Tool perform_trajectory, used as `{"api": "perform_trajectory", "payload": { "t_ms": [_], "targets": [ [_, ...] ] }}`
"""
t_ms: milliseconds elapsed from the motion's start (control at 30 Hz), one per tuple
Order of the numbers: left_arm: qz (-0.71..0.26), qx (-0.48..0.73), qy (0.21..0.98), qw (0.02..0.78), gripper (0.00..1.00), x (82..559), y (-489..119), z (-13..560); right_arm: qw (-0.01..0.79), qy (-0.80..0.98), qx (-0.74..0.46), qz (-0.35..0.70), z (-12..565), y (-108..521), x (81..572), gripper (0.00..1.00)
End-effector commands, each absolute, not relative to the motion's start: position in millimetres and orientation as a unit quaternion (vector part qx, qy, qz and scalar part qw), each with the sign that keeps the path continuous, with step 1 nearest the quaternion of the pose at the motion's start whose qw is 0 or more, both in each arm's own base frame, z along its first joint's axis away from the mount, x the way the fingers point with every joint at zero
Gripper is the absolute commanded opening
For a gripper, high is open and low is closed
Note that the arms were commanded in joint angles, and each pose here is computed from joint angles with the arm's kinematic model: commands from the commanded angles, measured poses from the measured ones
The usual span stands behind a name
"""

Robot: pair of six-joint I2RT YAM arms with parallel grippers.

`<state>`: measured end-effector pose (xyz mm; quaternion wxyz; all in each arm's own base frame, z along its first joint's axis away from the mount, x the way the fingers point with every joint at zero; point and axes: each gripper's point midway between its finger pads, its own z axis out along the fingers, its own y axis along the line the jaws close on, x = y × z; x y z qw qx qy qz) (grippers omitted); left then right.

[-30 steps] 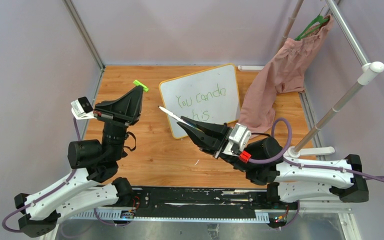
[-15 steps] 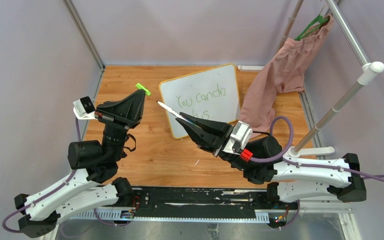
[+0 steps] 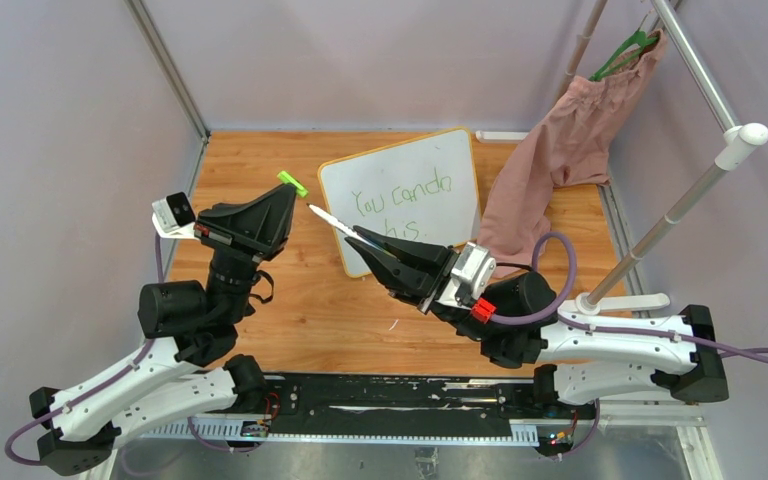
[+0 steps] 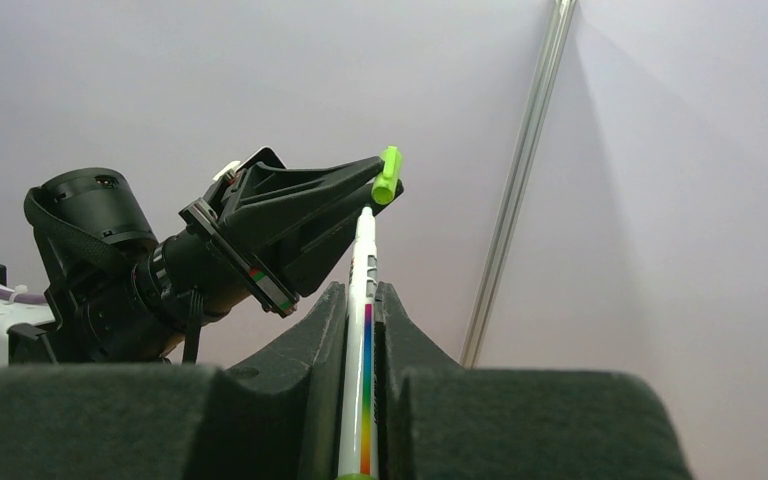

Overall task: Write a sentence on the whiteboard
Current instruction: Close the whiteboard marker at the center of the board.

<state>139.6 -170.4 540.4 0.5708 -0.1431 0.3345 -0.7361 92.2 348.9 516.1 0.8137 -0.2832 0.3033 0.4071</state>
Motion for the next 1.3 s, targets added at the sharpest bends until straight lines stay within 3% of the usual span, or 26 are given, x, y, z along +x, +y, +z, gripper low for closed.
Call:
{"api": "perform_trajectory", "payload": {
  "t_ms": [0,1267],
  "targets": [
    [-0.738,-0.137,0.338,0.568,0.00,139.0,-173.3,537.6,0.824,0.281,-0.243,0.427,546.3,333.8,87.5,0.00],
    [-0.739,-0.142,0.331,0.569,0.00,138.3,-168.8,538.8,0.827,0.290,-0.235,0.420,538.4,330.9,92.2,0.00]
  ]
}}
